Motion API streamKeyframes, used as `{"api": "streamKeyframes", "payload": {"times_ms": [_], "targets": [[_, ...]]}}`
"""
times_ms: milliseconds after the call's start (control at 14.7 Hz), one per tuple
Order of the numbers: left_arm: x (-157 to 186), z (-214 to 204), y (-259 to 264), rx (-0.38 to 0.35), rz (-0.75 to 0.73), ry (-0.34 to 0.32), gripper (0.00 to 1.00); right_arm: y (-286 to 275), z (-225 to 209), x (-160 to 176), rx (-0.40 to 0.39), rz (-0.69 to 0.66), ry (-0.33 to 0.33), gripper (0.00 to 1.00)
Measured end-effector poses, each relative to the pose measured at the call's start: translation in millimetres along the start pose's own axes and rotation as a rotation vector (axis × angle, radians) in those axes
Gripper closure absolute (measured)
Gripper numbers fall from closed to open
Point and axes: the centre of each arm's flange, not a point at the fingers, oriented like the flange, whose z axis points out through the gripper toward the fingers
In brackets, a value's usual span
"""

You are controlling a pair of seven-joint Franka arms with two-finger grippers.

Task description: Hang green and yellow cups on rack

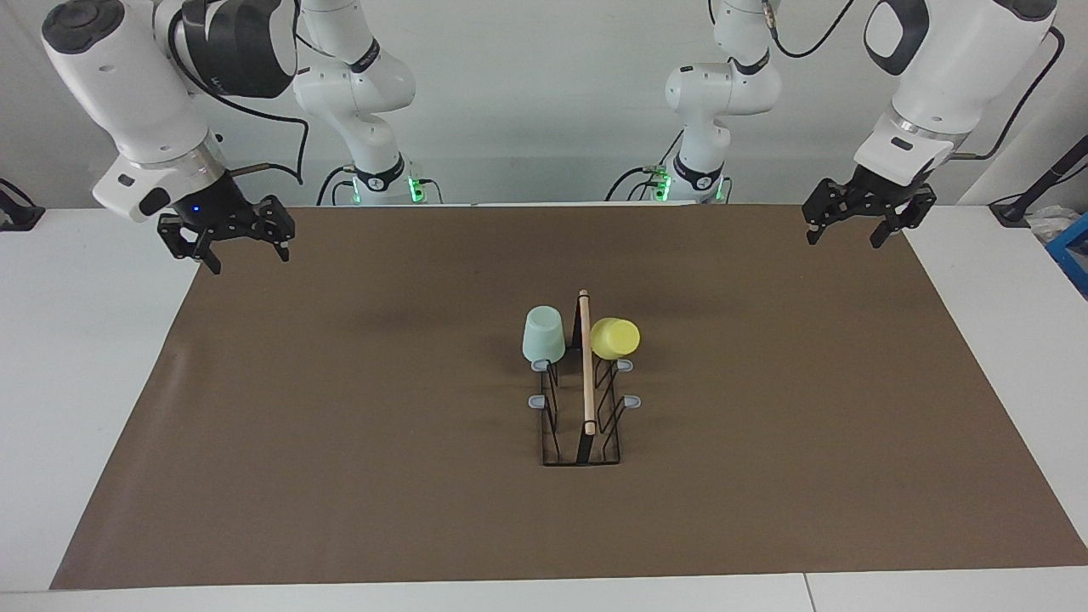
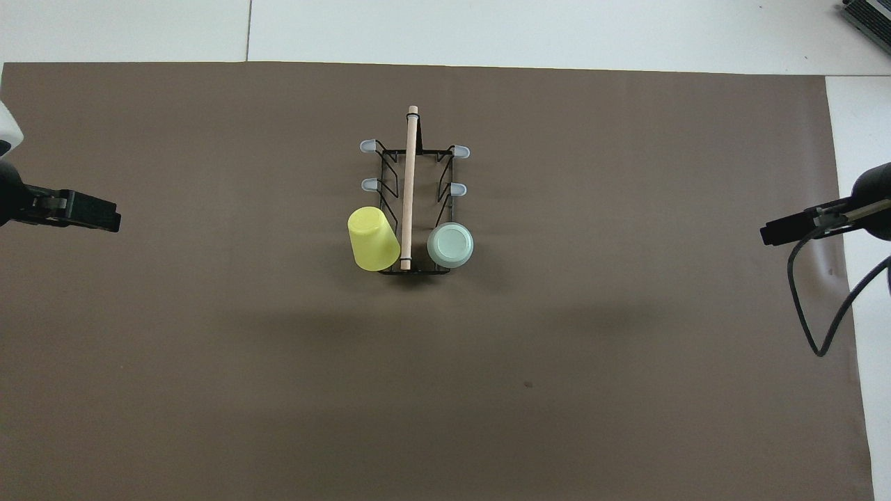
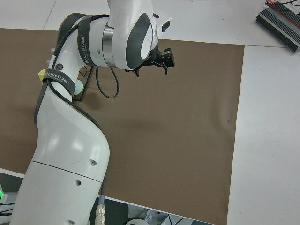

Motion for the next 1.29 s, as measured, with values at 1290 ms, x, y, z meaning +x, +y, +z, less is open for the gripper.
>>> {"api": "streamKeyframes", "payload": {"times_ms": [1290], "targets": [[0.2,-0.8,2.8,0.0,0.005,0.001,0.0,-32.8,3.5,-2.8,0.002,-0.059,0.015,0.0]]}}
